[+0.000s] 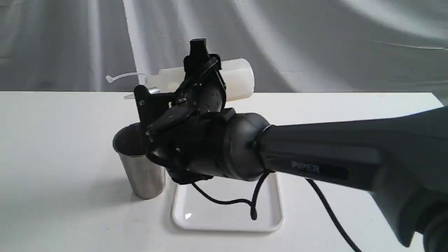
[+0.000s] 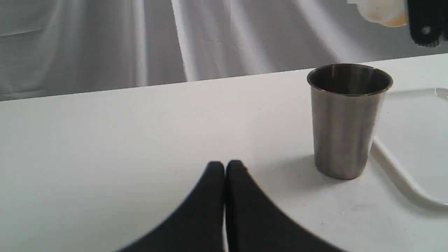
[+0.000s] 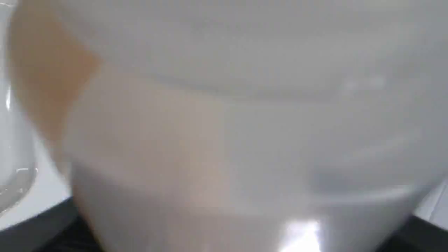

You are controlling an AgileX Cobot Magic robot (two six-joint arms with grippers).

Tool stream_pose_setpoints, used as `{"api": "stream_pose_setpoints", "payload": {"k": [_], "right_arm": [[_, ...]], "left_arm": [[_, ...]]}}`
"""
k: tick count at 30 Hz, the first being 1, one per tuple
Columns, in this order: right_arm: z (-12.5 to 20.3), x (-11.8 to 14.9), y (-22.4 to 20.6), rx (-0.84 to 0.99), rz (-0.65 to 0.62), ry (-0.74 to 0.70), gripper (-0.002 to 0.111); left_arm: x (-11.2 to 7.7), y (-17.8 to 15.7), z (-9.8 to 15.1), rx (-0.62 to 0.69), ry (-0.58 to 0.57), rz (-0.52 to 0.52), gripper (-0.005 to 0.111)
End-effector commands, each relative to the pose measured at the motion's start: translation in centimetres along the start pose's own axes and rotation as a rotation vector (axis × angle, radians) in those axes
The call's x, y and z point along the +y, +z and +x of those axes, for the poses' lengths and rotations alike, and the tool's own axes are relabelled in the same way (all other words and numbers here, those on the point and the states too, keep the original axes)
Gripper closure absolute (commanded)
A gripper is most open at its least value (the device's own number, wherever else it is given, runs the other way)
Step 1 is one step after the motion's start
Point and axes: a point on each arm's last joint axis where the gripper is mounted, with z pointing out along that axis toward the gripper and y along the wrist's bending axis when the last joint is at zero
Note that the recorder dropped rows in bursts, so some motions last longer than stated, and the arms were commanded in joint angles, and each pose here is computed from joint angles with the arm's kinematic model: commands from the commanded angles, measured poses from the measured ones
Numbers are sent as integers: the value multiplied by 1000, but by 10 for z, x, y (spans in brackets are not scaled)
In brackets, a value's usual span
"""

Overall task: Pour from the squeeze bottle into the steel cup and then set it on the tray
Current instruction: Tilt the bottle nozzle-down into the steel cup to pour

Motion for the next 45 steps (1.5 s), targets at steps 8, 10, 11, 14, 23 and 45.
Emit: {"api": "stream_pose_setpoints", "payload": {"k": [8,10,11,14,23,45], "right_arm": [[3,-13,-4,35,71,-175,102],[3,-14,-4,39,77,-195,102],[4,-14,-4,41,78,-205,102],[5,-14,-4,53,79,-257,102],[7,-15,-4,89,80,-394,102],[6,-20,-5,95,139,-451,102]], "left_arm": [[0,0,1,-5,-5,6,107],[0,0,1,-5,-5,6,107],[0,0,1,-5,-5,6,107],[0,0,1,-5,-5,6,107],[0,0,1,-5,-1,6,107],[0,0,1,-5,-1,6,107]]}}
